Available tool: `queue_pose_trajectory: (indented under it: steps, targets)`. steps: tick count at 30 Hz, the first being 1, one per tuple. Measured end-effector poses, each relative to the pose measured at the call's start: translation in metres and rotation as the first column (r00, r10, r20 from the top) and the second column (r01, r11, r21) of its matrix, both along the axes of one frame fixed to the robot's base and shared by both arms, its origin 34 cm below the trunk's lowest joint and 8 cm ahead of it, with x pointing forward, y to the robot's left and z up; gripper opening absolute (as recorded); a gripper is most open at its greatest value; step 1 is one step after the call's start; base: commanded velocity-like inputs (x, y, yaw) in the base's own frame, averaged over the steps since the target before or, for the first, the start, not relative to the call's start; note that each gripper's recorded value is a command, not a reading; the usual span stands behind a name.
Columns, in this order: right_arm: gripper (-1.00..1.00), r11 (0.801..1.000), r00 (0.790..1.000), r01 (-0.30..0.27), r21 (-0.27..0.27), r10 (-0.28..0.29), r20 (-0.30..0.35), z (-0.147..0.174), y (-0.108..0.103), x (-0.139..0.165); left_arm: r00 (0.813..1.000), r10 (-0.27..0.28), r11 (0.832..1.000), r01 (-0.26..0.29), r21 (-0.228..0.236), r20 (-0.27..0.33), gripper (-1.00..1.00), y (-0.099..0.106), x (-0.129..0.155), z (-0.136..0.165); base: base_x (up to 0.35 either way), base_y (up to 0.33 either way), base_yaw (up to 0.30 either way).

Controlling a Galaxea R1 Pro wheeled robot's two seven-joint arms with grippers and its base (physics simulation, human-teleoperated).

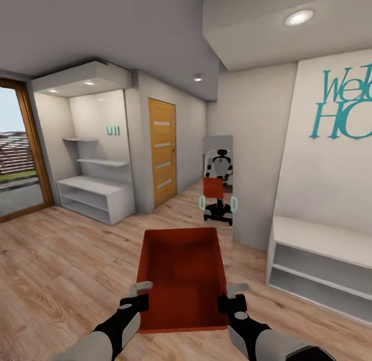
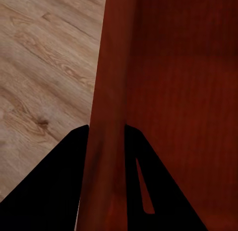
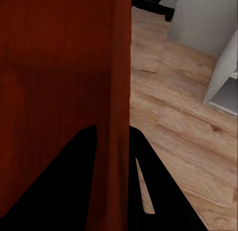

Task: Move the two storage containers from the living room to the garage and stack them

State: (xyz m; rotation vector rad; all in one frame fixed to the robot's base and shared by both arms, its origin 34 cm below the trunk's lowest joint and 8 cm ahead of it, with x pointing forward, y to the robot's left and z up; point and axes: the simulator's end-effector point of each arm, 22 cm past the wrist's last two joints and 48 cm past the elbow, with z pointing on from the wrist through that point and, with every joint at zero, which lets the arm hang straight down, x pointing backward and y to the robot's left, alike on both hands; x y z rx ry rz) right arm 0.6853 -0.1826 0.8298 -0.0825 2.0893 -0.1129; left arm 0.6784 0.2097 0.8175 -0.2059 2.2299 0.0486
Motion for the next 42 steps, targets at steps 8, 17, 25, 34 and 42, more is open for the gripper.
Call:
queue_pose_trajectory:
  steps: [8, 17, 25, 34, 42]
  targets:
    - [-1.0, 1.0, 1.0, 0.0, 0.0, 0.0, 0.0, -0.0001, 0.0, -0.0001, 1.0, 0.0, 1.0, 0.0, 0.0, 0.0, -1.0, 0.0, 0.0, 0.0, 0.326, 0.0, 0.27]
    - [-1.0, 1.0, 1.0, 0.0, 0.0, 0.0, 0.0, -0.0001, -0.0001, -0.0001, 1.0, 0.0, 1.0, 0.0, 0.0, 0.0, -1.0, 0.0, 0.0, 0.0, 0.326, 0.0, 0.27]
    - [-1.0, 1.0, 1.0, 0.0, 0.0, 0.0, 0.0, -0.0001, -0.0001, -0.0001, 1.0, 0.0, 1.0, 0.0, 0.0, 0.0, -1.0, -0.0001, 0.0, 0.0, 0.326, 0.0, 0.27]
    - [-1.0, 1.0, 1.0, 0.0, 0.0, 0.0, 0.0, 0.0, 0.0, 0.0, 1.0, 0.0, 1.0, 0.0, 0.0, 0.0, -1.0, 0.0, 0.0, 0.0, 0.326, 0.0, 0.27]
    - [-1.0, 1.0, 1.0, 0.0, 0.0, 0.0, 0.0, -0.0001, 0.0, -0.0001, 1.0, 0.0, 1.0, 0.0, 0.0, 0.0, -1.0, 0.0, 0.0, 0.0, 0.326, 0.0, 0.27]
